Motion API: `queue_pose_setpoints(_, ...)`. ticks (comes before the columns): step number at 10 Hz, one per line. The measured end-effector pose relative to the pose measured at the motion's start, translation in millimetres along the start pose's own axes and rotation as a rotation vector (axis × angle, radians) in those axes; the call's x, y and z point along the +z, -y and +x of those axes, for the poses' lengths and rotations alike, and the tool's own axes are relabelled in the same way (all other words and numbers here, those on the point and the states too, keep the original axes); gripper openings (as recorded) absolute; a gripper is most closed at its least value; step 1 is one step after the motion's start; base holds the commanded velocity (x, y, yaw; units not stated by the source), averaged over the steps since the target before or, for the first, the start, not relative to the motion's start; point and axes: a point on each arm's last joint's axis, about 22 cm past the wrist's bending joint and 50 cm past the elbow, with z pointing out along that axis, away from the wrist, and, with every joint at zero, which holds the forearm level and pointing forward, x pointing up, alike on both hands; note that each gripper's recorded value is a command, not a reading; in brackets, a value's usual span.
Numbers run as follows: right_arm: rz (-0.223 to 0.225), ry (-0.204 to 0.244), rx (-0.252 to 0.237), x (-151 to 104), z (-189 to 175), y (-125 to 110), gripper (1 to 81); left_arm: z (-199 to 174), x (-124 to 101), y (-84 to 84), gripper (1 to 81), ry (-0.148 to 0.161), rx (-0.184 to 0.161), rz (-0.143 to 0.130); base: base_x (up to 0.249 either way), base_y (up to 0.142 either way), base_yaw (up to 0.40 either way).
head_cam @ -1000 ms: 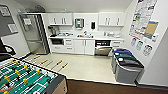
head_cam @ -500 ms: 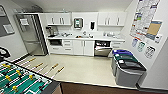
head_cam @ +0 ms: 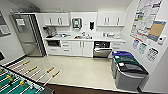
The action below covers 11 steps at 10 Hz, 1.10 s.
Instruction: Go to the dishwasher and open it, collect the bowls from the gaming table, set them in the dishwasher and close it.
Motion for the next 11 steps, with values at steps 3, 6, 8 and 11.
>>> queue_pose_setpoints(3, 0.0, 0.0, 0.0, 0.1, -0.1, 0.3, 1.0, 0.2, -0.4, 2.3, 1.0, 0.0, 0.0, 0.003, 0.193, -0.089, 0.0)
queue_pose_setpoints(6, 0.0, 0.0, 0.0, 0.1, 0.0, 0.4, 1.0, 0.5, -0.1, 0.3, 1.0, -0.001, 0.0, 0.0, 0.193, -0.09, 0.0)
queue_pose_setpoints(8, 0.001, 0.0, 0.0, 0.1, -0.1, 0.5, 1.0, -0.3, -0.7, 3.9, 1.0, 0.0, 0.0, 0.004, 0.193, -0.09, 0.0)
queue_pose_setpoints(11, 0.0, 0.001, 0.0, 0.1, 0.0, 0.3, 1.0, -0.1, -0.9, 5.2, 1.0, 0.0, 0.0, 0.006, 0.193, -0.09, 0.0)
